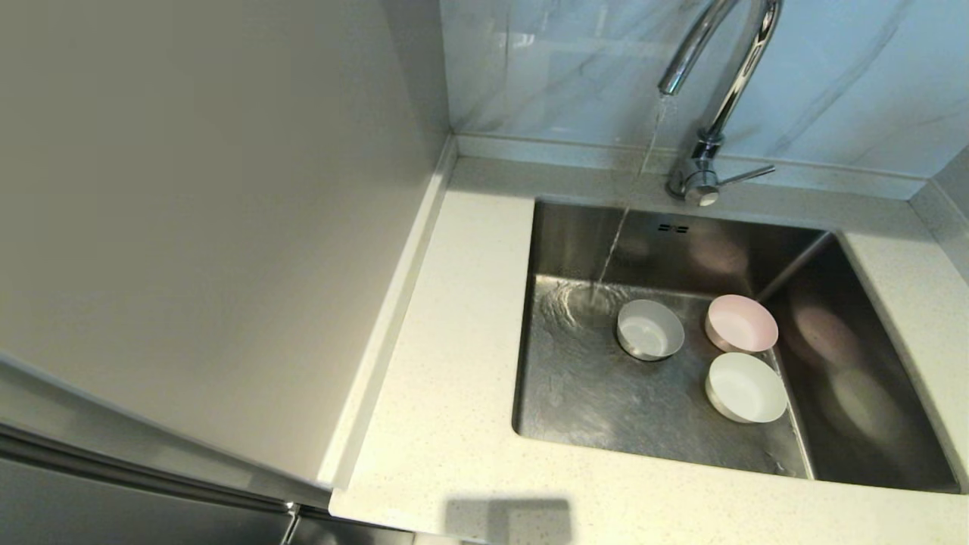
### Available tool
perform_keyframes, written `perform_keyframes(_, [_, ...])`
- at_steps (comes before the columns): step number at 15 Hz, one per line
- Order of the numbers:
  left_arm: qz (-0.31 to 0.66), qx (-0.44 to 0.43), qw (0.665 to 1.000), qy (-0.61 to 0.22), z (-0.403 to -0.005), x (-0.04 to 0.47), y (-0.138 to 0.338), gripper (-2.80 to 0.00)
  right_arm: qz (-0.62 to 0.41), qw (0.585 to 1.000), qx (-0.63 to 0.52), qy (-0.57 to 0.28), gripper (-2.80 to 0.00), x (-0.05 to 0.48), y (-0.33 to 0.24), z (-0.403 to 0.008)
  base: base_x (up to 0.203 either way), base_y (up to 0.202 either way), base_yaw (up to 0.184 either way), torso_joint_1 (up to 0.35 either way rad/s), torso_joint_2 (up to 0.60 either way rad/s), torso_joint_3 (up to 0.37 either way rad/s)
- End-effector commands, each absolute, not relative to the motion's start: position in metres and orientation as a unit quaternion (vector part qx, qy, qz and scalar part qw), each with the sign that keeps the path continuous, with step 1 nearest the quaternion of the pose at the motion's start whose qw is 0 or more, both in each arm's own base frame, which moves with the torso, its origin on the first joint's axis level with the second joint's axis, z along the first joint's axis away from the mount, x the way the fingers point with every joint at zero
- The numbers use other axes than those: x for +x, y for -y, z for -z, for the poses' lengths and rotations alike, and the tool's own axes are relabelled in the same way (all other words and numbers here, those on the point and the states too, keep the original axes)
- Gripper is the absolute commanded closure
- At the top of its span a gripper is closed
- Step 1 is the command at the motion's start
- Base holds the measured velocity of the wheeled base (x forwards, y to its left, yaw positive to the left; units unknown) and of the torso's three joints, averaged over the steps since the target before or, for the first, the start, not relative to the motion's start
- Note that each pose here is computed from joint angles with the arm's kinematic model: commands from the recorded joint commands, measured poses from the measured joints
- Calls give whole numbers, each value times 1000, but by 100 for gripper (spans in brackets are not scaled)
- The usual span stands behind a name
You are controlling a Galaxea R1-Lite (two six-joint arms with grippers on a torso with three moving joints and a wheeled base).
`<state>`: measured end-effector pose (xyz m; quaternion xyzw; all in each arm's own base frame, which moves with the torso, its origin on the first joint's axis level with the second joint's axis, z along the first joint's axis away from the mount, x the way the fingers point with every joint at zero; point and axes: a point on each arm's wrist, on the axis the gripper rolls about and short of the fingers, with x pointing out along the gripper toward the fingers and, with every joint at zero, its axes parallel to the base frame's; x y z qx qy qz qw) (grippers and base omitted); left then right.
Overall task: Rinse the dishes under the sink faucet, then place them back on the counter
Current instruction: Wait for the water to rinse the bowl
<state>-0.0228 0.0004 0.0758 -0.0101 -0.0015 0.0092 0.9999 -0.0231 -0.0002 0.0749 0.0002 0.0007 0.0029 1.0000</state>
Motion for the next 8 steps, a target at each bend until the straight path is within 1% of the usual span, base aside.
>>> perform_keyframes(1, [-10,-11,1000,3,-76,-23,0,0,-3,1000,0,-3,0,-23,0,-75,0,0,0,0,0,0])
perform_keyframes(8, [-10,-11,1000,3,-76,-23,0,0,-3,1000,0,-2,0,-23,0,-75,0,0,0,0,0,0])
